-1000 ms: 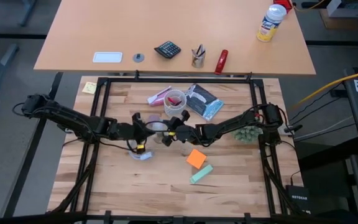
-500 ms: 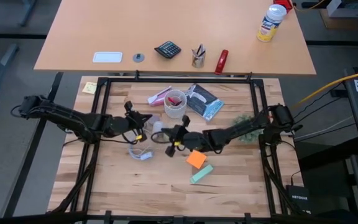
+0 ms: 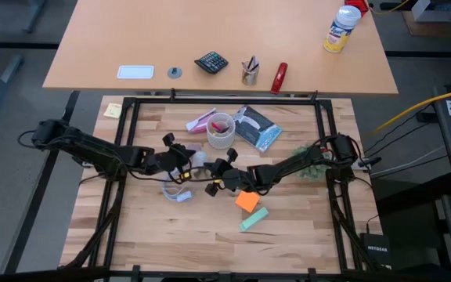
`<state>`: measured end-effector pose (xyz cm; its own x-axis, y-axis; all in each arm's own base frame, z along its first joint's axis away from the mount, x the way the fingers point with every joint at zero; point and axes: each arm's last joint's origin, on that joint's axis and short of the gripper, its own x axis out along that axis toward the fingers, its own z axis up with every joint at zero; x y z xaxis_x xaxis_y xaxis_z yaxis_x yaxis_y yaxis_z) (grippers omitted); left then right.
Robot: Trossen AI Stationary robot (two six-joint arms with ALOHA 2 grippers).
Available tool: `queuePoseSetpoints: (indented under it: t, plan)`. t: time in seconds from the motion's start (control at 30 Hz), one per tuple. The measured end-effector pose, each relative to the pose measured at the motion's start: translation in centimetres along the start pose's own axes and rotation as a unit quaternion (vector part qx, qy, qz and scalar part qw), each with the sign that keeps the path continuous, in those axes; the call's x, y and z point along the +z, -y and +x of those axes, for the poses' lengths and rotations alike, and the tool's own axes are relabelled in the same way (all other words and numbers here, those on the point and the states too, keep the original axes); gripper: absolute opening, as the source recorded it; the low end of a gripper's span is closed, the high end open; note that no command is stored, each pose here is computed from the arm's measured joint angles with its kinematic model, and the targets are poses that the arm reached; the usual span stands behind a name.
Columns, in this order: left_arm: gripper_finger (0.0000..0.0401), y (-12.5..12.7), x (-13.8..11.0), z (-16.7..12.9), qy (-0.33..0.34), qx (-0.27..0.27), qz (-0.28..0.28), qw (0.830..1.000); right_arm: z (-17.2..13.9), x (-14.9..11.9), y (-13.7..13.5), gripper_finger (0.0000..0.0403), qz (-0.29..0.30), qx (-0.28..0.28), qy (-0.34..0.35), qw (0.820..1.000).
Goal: Screw lightbulb
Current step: Remove the lightbulb from the lamp
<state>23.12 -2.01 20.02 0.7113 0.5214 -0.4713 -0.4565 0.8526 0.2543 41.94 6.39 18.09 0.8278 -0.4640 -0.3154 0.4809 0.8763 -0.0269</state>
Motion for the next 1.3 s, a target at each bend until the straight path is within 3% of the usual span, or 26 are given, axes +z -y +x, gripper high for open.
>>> queuePoseSetpoints:
  t: [0.5, 0.67, 0.73, 0.97, 1.3]
  plan:
    - [0.0001, 1.1, -0.4, -0.5, -0.001, -0.013, -0.011, 1.0, 0.6, 0.0, 1.1, 0.0007, -0.004, -0.03, -0.007, 1.0]
    - [0.0001, 1.6, -0.7, -0.8, -0.016, -0.047, -0.012, 0.999, 0.8, -0.1, 1.7, 0.0007, -0.008, -0.083, -0.002, 0.997]
    - [0.0001, 2.0, -1.0, -0.9, -0.025, -0.068, -0.003, 0.997, 1.0, -0.1, 1.8, 0.0007, -0.007, -0.083, -0.002, 0.997]
    - [0.0001, 2.5, -1.0, -1.5, -0.014, -0.066, 0.004, 0.998, 1.1, -0.2, 2.0, 0.0007, 0.0, -0.075, -0.012, 0.997]
    - [0.0001, 1.4, 0.4, -3.8, 0.044, -0.047, -0.022, 0.998, -0.5, 0.9, 0.8, 0.0007, -0.007, -0.056, 0.009, 0.998]
